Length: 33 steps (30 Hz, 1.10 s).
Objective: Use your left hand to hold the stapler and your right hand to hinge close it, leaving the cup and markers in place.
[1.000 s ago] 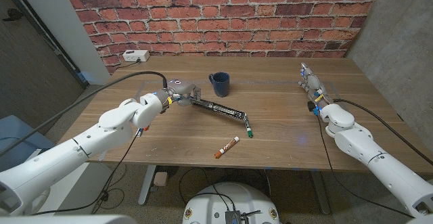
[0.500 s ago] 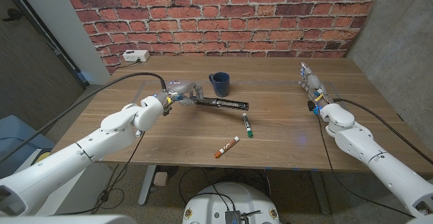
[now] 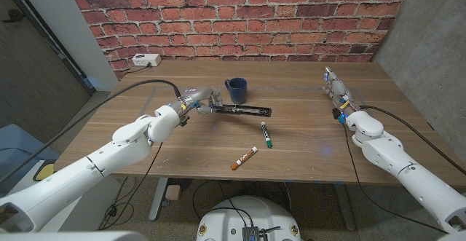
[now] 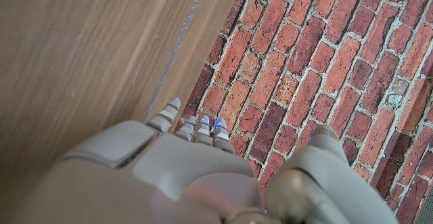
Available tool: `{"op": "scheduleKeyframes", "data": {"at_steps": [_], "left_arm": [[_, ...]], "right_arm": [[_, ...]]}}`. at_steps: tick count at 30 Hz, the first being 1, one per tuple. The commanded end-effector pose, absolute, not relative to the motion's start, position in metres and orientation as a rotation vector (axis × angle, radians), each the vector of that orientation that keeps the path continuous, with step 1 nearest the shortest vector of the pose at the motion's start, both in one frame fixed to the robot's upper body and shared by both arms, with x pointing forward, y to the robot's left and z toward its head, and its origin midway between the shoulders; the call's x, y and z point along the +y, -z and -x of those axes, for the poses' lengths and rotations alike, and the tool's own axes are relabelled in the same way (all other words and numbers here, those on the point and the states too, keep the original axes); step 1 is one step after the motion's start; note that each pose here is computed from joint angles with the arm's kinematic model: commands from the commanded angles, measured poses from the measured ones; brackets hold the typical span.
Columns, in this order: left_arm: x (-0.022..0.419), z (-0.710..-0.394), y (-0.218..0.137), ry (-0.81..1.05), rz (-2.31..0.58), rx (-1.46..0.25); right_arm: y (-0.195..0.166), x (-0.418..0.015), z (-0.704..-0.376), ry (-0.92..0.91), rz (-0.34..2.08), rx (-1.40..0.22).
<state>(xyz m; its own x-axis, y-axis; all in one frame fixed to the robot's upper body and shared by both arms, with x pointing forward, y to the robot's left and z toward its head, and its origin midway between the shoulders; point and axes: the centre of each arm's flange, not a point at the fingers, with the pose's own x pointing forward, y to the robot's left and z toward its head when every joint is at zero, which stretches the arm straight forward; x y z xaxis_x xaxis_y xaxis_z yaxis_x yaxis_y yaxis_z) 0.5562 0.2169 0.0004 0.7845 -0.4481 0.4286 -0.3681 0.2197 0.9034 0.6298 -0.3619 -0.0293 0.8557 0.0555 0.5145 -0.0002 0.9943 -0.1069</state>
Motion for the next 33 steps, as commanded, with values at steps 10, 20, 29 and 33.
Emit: {"op": "scheduleKeyframes", "data": {"at_steps": [10,20,29,33], "left_arm": [[0.200,-0.553,-0.002,0.035,-1.275,-0.769],[0.191,-0.552,-0.008,0.033,-1.228,-0.792],[0.186,-0.553,-0.012,0.030,-1.159,-0.810],[0.183,-0.554,-0.013,0.030,-1.142,-0.821]], "right_arm": [[0.027,-0.367,-0.624,-0.045,0.137,-0.569],[0.028,-0.365,-0.623,-0.058,0.165,-0.576],[0.028,-0.363,-0.621,-0.071,0.174,-0.586],[0.028,-0.362,-0.619,-0.075,0.183,-0.588]]}}
